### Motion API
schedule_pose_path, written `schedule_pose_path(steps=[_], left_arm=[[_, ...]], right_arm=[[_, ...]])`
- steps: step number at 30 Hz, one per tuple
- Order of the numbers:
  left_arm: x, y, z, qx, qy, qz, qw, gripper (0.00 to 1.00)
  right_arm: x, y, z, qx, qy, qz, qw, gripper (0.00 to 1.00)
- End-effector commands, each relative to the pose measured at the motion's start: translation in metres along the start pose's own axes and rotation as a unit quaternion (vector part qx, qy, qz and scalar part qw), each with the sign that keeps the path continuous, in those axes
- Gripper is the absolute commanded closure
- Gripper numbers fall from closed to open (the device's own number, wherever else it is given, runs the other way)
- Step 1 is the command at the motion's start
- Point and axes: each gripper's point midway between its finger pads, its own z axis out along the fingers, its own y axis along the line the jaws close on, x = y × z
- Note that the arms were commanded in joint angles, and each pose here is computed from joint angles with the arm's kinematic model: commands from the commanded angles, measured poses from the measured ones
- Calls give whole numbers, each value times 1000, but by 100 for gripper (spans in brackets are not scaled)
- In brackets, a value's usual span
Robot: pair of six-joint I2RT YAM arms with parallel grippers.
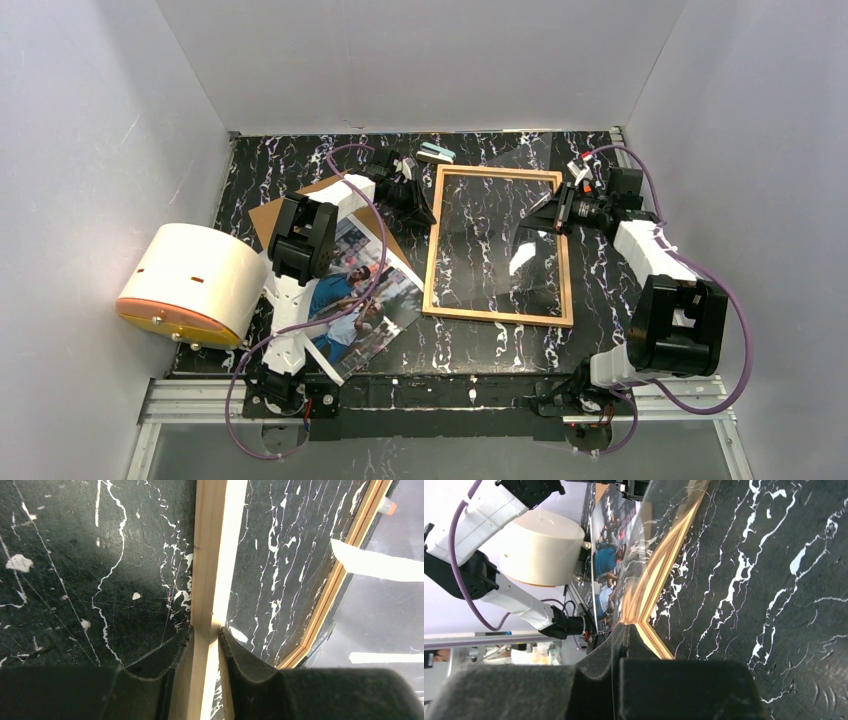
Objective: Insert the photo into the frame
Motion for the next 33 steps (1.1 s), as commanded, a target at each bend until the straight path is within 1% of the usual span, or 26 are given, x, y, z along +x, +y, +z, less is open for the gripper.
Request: schedule_pose_path(steps=[1, 17, 24, 28, 32, 33], left_arm=[[22, 43, 18, -74, 27, -8, 997, 79], [24, 47, 19, -81, 30, -10, 996, 81], [25, 49, 19, -85, 31, -10, 996, 82], [25, 50, 19, -89, 32, -12, 995, 83], [18, 54, 10, -115, 15, -8, 993, 84], [13, 52, 5, -117, 6, -9, 993, 84]], right_arm=[[-13, 22, 3, -21, 0, -72, 997, 99], [-20, 50, -2, -36, -10, -133, 990, 99], [-24, 45, -2, -17, -8, -139, 990, 99], [-23, 44, 1, -9, -3, -157, 988, 99], [-32, 53, 7, -8, 5, -175, 984, 99], [-30, 61, 15, -14, 16, -184, 983, 99]])
